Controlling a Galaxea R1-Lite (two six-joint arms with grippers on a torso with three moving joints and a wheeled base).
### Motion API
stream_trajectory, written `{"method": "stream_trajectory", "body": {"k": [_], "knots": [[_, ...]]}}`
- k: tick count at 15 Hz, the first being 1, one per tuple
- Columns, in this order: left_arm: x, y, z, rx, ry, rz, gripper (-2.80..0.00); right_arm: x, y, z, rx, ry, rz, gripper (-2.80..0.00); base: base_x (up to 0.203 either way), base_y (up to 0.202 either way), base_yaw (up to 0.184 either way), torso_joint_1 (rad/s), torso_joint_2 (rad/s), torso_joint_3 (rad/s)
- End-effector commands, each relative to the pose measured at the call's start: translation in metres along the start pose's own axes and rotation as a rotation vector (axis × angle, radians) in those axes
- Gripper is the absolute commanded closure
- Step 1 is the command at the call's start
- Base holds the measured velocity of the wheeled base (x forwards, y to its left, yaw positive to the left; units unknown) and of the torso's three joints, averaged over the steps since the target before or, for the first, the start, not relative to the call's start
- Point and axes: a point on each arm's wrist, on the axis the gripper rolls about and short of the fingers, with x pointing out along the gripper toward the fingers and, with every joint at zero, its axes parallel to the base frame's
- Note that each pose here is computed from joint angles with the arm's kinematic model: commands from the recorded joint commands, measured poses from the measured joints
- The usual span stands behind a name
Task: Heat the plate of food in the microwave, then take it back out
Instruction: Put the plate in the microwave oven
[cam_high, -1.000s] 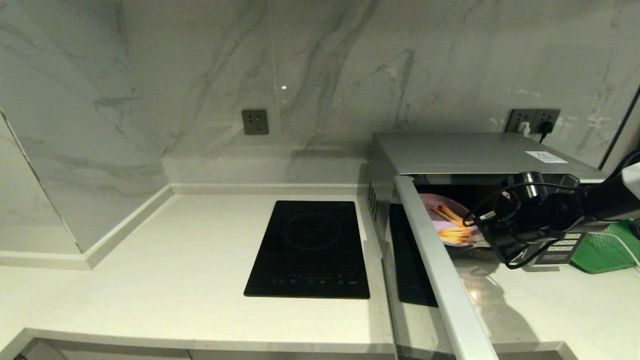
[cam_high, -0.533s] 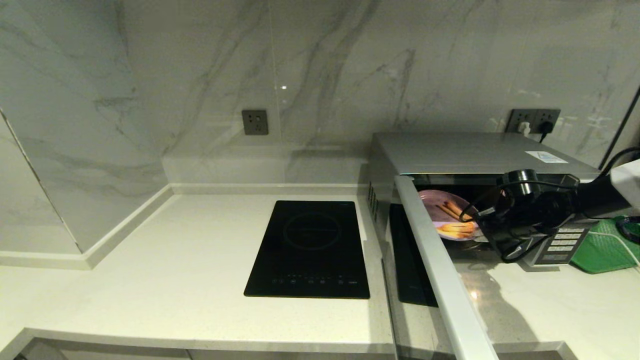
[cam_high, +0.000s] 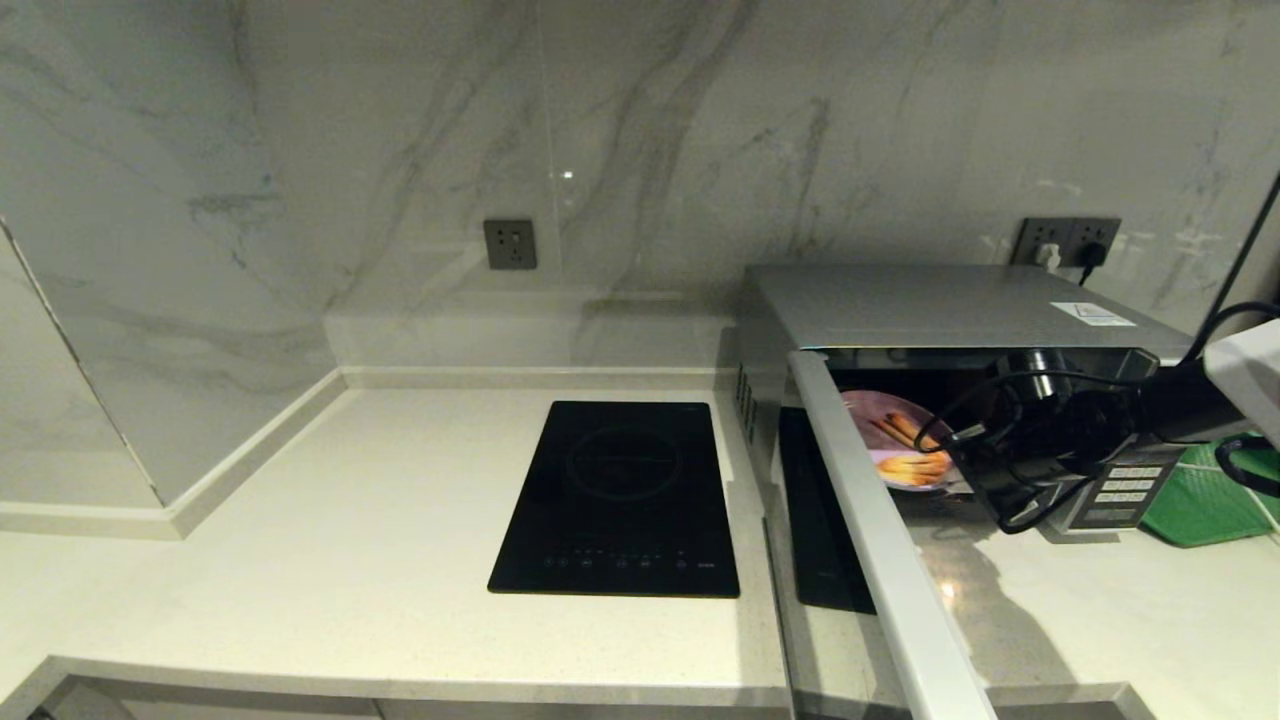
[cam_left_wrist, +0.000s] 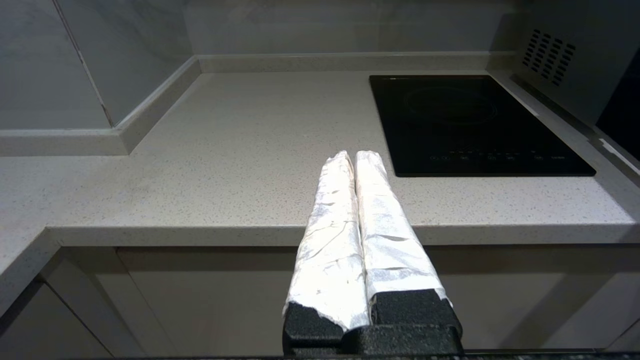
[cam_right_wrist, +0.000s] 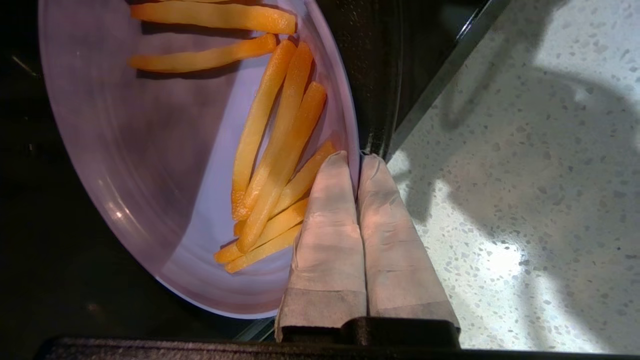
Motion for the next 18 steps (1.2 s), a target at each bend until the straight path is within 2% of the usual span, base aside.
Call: {"method": "stream_trajectory", "body": {"k": [1,7,8,14,18], "knots": [[0.000,0.000,0.000,-0.001,0.000,0.000,0.00,-0.006,0.001,0.000,0.005,0.001,0.009,0.00,0.000,0.000,0.000,0.000,0.00,0.000],[0.000,0.000,0.000,-0.001,0.000,0.000,0.00,-0.014,0.001,0.000,0.001,0.019,0.025,0.00,0.000,0.000,0.000,0.000,0.00,0.000],[0.000,0.000,0.000,-0.001,0.000,0.000,0.00,-0.014,0.001,0.000,0.000,0.017,0.025,-2.80,0.000,0.000,0.000,0.000,0.00,0.000],[0.000,0.000,0.000,0.000,0.000,0.000,0.00,-0.020,0.003,0.000,-0.009,0.008,0.036,-2.80,0.000,0.000,0.000,0.000,0.00,0.000],[0.000,0.000,0.000,0.000,0.000,0.000,0.00,-0.045,0.002,-0.001,-0.015,0.002,0.056,-2.80,0.000,0.000,0.000,0.000,0.00,0.000]]}}
